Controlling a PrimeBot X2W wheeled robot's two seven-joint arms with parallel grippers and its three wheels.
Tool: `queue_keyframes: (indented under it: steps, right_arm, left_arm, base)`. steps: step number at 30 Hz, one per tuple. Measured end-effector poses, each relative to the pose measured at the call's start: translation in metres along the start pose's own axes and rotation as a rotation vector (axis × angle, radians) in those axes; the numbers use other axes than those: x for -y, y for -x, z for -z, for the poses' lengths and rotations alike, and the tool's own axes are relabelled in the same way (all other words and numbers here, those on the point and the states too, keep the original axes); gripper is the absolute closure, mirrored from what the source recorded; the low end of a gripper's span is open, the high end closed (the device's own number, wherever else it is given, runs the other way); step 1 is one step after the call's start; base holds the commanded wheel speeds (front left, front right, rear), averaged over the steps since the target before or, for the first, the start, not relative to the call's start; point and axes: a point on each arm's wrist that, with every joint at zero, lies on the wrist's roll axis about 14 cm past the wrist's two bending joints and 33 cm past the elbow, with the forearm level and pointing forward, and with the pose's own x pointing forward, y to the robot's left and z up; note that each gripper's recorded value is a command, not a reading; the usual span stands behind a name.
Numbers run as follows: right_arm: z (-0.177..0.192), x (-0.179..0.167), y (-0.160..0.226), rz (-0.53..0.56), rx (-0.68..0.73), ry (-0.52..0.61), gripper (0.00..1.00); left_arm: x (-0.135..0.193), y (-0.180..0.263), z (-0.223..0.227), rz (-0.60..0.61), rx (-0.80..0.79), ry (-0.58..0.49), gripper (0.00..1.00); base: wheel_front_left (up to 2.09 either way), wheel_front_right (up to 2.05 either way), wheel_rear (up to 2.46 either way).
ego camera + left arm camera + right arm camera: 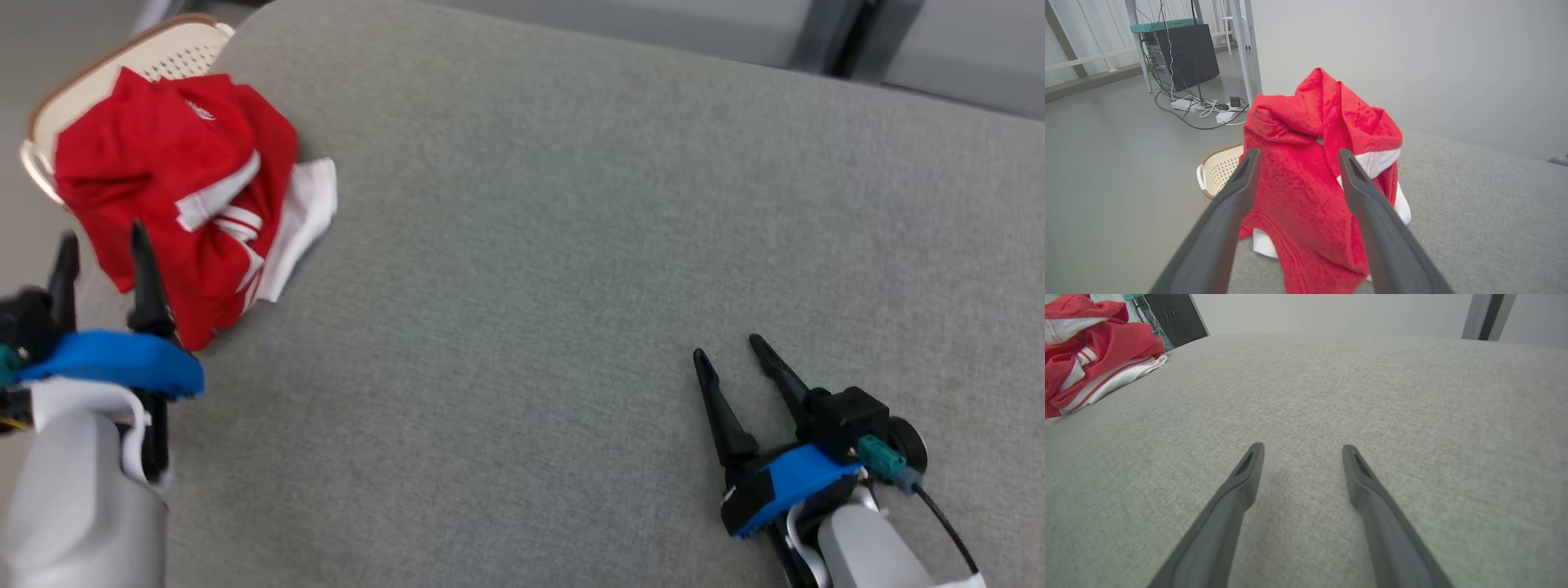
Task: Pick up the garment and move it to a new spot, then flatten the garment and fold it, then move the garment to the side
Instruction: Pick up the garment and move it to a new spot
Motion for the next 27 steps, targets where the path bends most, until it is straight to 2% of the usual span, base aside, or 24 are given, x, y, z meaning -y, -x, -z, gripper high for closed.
queue_keyframes:
  steps: [3, 9, 13, 16, 19, 20, 21, 22, 23, 27]
  right_arm:
    - [0.004, 0.008, -0.006, 0.007, 0.001, -0.01, 0.0]
    - [0.011, 0.02, -0.011, 0.029, 0.001, -0.04, 0.0]
    - [0.015, 0.029, -0.014, 0.048, 0.002, -0.065, 0.0]
    - [0.016, 0.031, -0.016, 0.055, 0.004, -0.074, 0.0]
    - [0.018, 0.034, -0.017, 0.059, 0.001, -0.084, 0.0]
    - [0.018, 0.035, -0.017, 0.06, 0.002, -0.086, 0.0]
    - [0.018, 0.035, -0.018, 0.062, 0.004, -0.09, 0.0]
    - [0.017, 0.036, -0.018, 0.063, 0.005, -0.091, 0.0]
    - [0.016, 0.036, -0.018, 0.065, 0.005, -0.094, 0.0]
    - [0.013, 0.038, -0.015, 0.076, 0.011, -0.108, 0.0]
  left_arm:
    - [0.008, -0.031, -0.013, 0.037, 0.013, -0.034, 0.0]
    - [0.001, -0.079, -0.024, 0.033, -0.011, -0.116, 0.0]
    - [0.003, -0.098, 0.011, 0.013, -0.176, -0.104, 0.0]
    - [0.005, -0.1, 0.025, 0.013, -0.232, -0.107, 0.0]
    - [0.013, -0.095, 0.061, 0.016, -0.344, -0.091, 0.0]
    - [0.016, -0.092, 0.07, 0.013, -0.373, -0.071, 0.15]
    - [0.019, -0.09, 0.078, 0.011, -0.4, -0.055, 0.49]
    - [0.021, -0.088, 0.084, 0.011, -0.423, -0.046, 0.77]
    - [0.022, -0.087, 0.088, 0.009, -0.434, -0.038, 1.0]
    - [0.027, -0.086, 0.088, 0.014, -0.433, -0.017, 1.0]
  base:
    - [0.0, 0.0, 0.0]
    - [0.0, 0.0, 0.0]
    - [0.0, 0.0, 0.0]
    - [0.0, 0.0, 0.0]
    - [0.0, 0.0, 0.0]
    - [0.0, 0.0, 0.0]
    - [0.0, 0.0, 0.0]
    - [0.0, 0.0, 0.0]
    - [0.0, 0.0, 0.0]
    - [0.0, 0.0, 0.0]
